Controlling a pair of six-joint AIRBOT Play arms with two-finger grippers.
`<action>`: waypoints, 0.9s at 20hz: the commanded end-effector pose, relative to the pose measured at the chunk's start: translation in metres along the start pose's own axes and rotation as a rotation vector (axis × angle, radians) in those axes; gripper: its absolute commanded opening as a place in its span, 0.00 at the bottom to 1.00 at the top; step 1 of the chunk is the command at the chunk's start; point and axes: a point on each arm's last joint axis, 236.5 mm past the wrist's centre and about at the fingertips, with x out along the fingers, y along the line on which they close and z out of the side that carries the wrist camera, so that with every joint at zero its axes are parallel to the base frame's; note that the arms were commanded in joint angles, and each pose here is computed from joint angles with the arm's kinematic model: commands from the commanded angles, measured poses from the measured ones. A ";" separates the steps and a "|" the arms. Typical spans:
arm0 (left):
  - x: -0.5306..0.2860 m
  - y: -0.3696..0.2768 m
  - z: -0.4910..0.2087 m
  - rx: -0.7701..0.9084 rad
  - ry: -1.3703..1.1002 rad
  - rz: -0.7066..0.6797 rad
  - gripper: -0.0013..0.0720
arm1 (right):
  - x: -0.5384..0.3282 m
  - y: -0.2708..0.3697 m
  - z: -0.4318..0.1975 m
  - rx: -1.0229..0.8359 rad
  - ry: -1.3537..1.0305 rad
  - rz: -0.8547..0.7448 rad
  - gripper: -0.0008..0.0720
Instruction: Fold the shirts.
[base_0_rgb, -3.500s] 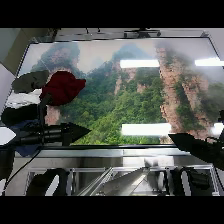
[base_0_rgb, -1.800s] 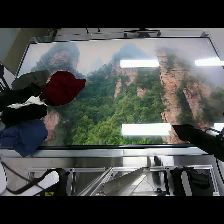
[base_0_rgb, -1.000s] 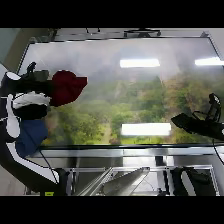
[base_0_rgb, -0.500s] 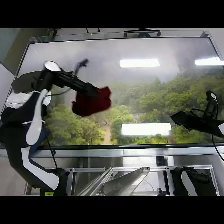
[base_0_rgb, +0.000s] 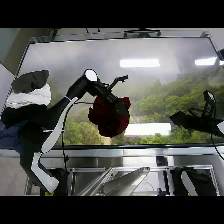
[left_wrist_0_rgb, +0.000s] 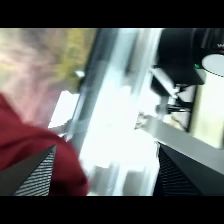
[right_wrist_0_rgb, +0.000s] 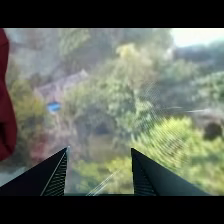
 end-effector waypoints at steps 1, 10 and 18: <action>-0.053 0.030 -0.010 -0.070 0.020 0.171 0.99 | 0.004 0.041 -0.012 -0.086 0.036 0.130 0.63; -0.113 0.137 -0.135 -0.481 -0.159 0.197 0.99 | 0.121 0.153 -0.120 -0.227 0.314 0.287 0.82; -0.046 0.164 -0.141 -0.525 -0.236 0.012 0.96 | 0.162 0.197 -0.132 -0.238 0.357 0.359 0.80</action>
